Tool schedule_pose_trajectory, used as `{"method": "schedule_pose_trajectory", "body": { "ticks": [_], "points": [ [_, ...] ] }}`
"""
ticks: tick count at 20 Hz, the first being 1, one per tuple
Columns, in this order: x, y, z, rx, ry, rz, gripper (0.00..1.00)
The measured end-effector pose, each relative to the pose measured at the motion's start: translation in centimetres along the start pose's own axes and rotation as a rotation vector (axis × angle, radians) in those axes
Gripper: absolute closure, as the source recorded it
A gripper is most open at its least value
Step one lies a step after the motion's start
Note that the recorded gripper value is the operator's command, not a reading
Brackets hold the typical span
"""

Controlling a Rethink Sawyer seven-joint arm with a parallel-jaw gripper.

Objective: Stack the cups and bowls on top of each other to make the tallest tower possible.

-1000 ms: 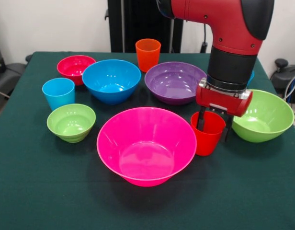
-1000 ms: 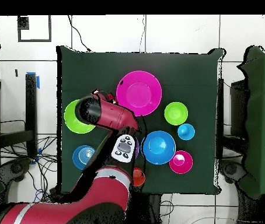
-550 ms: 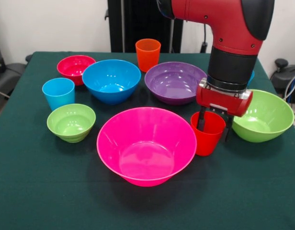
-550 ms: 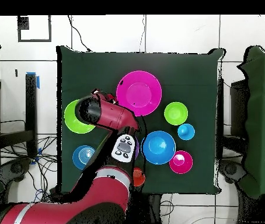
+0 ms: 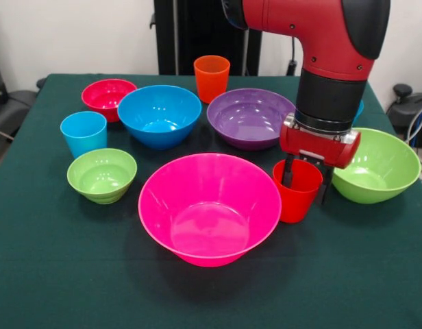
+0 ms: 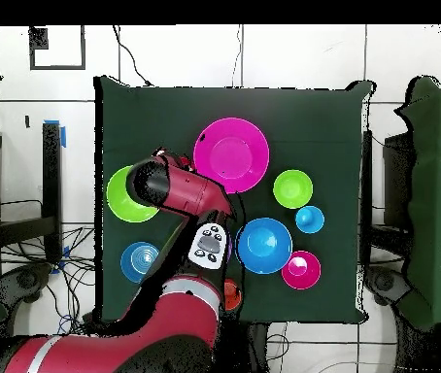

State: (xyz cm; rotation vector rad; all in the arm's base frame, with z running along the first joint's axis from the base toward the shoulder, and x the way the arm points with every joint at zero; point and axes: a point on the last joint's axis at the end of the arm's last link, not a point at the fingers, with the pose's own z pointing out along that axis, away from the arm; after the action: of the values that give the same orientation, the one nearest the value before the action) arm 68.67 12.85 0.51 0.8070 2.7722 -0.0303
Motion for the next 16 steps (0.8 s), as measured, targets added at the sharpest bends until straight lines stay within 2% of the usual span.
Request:
{"method": "schedule_pose_trajectory", "body": {
  "ticks": [16],
  "points": [
    [0.90, 0.46, 0.67, -0.006, 0.018, -0.003, 0.00]
  ]
}}
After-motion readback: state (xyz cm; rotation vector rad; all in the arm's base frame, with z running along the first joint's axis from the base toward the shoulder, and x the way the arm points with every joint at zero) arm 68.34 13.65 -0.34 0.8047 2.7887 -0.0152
